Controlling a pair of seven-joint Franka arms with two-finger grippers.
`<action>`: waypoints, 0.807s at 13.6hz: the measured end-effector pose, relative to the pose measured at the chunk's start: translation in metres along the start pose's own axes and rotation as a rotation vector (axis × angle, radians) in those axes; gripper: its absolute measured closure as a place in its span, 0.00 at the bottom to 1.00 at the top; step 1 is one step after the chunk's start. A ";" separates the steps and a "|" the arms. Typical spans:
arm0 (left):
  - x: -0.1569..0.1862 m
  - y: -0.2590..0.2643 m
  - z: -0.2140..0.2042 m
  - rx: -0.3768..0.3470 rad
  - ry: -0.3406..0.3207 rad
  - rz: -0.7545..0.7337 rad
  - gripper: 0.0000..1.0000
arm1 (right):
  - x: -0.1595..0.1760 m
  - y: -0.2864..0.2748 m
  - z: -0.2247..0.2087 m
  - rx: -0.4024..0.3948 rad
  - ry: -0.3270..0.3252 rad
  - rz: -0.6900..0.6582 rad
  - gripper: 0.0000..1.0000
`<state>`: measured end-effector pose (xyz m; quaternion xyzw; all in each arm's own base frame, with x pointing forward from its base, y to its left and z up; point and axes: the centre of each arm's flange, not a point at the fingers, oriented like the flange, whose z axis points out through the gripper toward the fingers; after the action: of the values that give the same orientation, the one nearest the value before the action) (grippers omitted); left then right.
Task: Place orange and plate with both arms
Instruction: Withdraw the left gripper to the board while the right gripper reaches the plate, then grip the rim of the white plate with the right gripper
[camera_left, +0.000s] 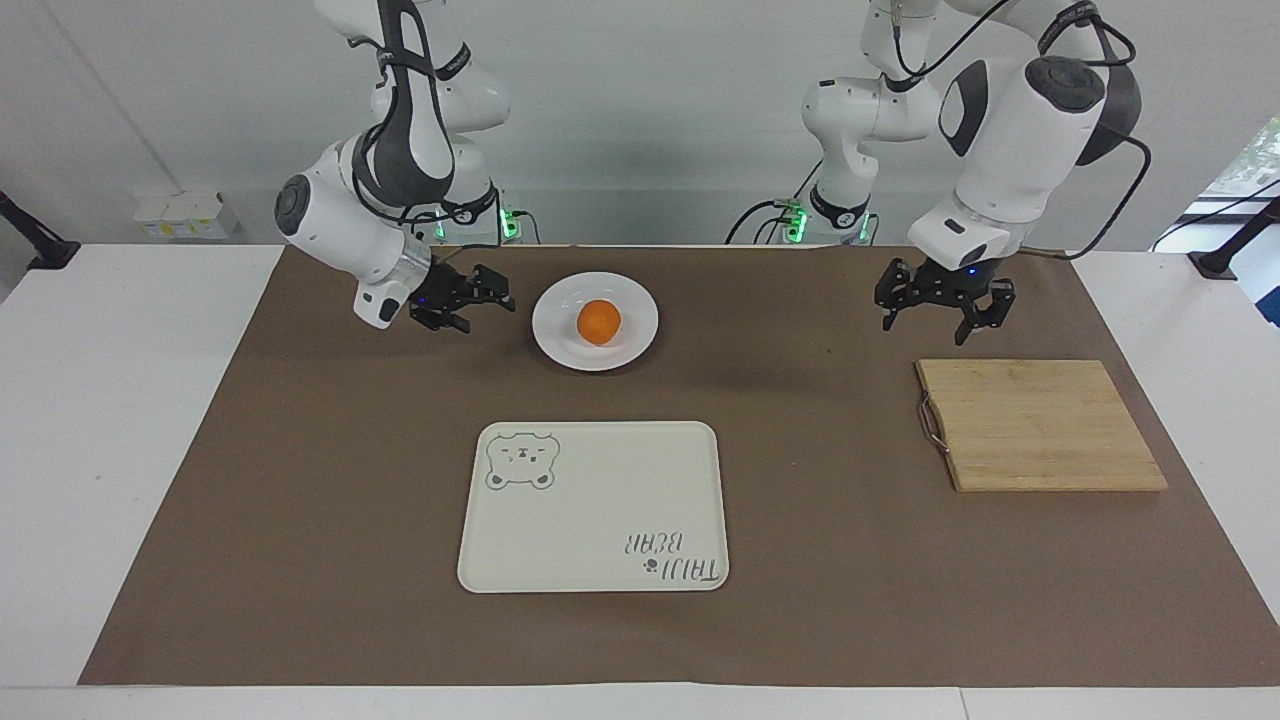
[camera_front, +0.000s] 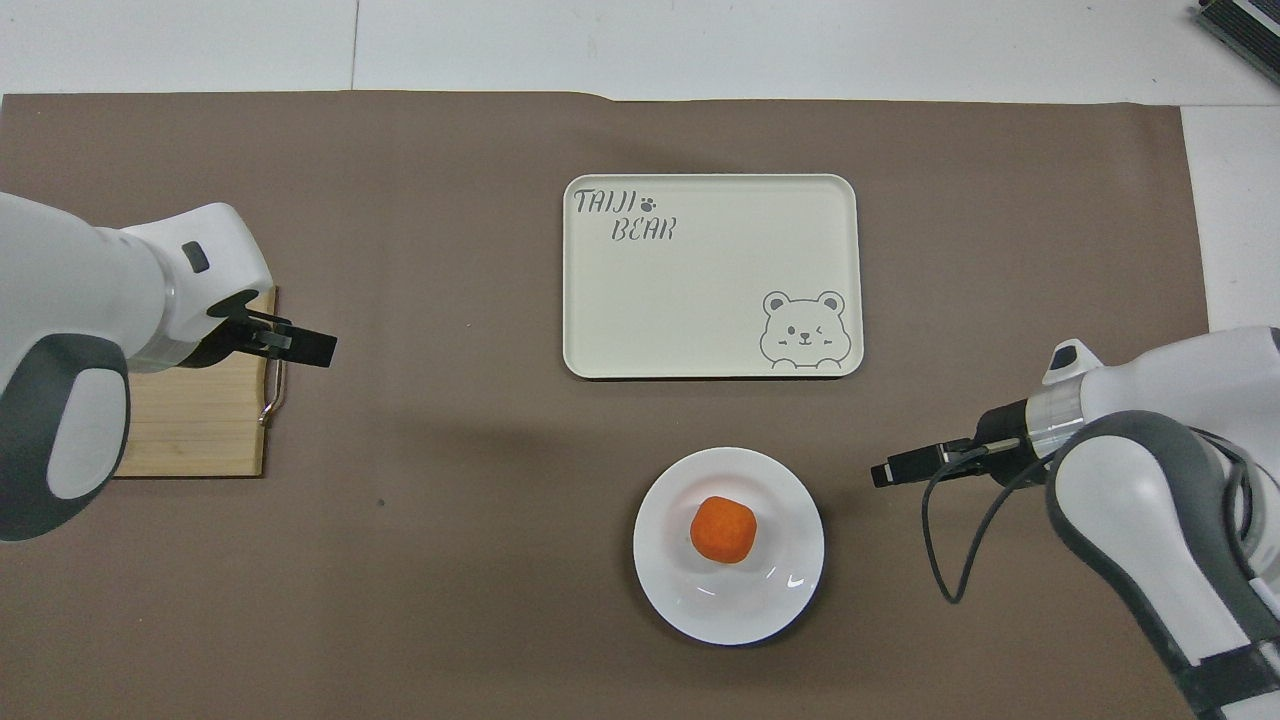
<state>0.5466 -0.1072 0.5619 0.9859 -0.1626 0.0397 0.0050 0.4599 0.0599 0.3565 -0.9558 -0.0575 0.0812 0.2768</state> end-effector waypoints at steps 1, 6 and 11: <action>0.001 -0.002 -0.012 0.004 0.004 -0.002 0.00 | -0.004 0.000 0.014 0.008 0.003 -0.002 0.00; 0.000 -0.008 -0.066 0.053 -0.041 0.001 0.00 | -0.023 0.003 0.068 0.080 -0.016 0.027 0.00; 0.005 -0.018 -0.064 0.050 -0.064 -0.017 0.00 | -0.033 0.021 0.097 0.136 -0.032 0.089 0.00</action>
<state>0.5528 -0.0903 0.6259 0.9878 -0.1534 0.0119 -0.0246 0.4106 0.0881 0.2685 -0.9349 -0.0134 0.1123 0.3364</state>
